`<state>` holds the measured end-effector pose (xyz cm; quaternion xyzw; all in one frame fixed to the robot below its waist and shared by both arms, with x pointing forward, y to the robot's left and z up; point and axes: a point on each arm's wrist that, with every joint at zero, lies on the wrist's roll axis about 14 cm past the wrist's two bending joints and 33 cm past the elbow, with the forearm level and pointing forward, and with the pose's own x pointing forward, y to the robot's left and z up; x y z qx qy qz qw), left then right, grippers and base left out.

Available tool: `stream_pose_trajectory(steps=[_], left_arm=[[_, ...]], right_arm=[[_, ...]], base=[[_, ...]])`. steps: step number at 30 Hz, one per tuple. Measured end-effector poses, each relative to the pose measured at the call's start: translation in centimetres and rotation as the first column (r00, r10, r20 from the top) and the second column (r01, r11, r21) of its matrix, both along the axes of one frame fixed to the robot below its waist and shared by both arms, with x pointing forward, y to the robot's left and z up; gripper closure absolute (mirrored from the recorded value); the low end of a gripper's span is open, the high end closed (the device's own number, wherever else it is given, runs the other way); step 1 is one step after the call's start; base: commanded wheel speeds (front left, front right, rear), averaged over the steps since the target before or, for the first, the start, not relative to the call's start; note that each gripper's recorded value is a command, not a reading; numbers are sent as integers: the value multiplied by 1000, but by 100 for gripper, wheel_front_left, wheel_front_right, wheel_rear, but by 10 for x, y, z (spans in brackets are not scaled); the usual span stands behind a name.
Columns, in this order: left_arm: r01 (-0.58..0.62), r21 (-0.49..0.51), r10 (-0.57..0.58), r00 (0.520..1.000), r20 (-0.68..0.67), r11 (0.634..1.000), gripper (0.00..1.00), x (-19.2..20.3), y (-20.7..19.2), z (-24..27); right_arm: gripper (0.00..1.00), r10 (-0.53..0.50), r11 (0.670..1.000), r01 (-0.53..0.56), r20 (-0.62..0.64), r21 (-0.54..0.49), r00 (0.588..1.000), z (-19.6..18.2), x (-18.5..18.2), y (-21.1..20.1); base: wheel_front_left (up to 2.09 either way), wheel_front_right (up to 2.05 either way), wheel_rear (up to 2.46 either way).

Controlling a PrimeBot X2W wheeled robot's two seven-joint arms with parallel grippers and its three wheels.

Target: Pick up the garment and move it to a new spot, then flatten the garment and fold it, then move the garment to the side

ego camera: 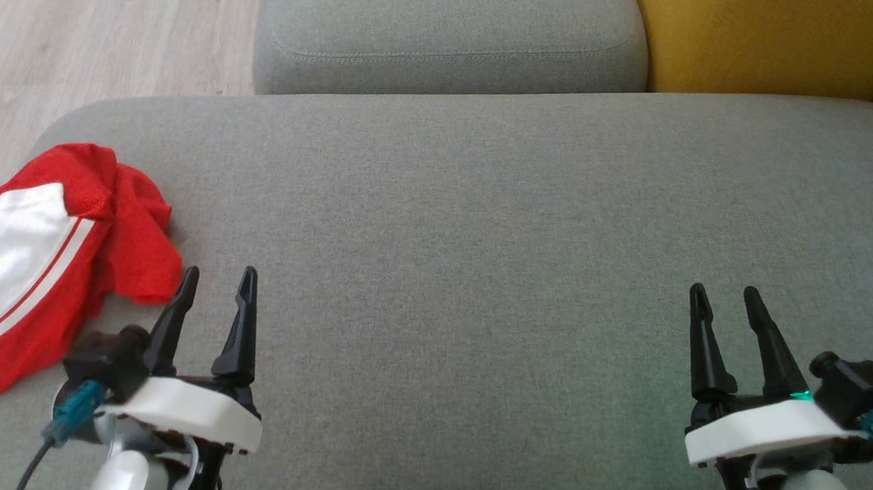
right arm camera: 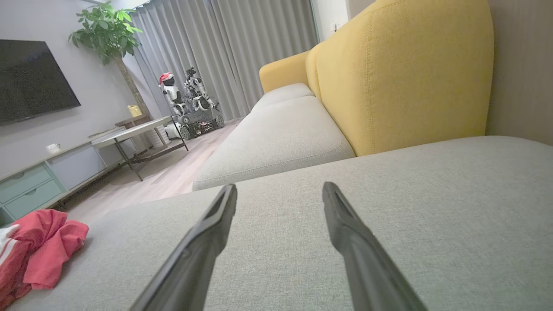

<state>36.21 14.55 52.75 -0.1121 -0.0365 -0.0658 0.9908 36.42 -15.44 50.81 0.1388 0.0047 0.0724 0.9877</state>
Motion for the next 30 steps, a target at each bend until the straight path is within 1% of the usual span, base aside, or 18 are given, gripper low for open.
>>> stream_pose_trajectory(steps=[13, 22, 30], left_arm=[[-13, 139, 10, 1000, 26, 990, 0, -9, 0, -5], [-20, 199, 12, 999, 39, 980, 0, -13, 1, -9], [-23, 241, 15, 999, 37, 970, 0, -14, 1, -15]], right_arm=[[0, 20, 989, -18, 18, -145, 1000, 0, 0, 4], [0, 22, 978, -15, 29, -208, 999, 0, 1, 4], [0, 24, 971, -16, 30, -237, 999, 0, 0, 6]], base=[[0, 0, 0], [0, 0, 0], [0, 0, 0]])
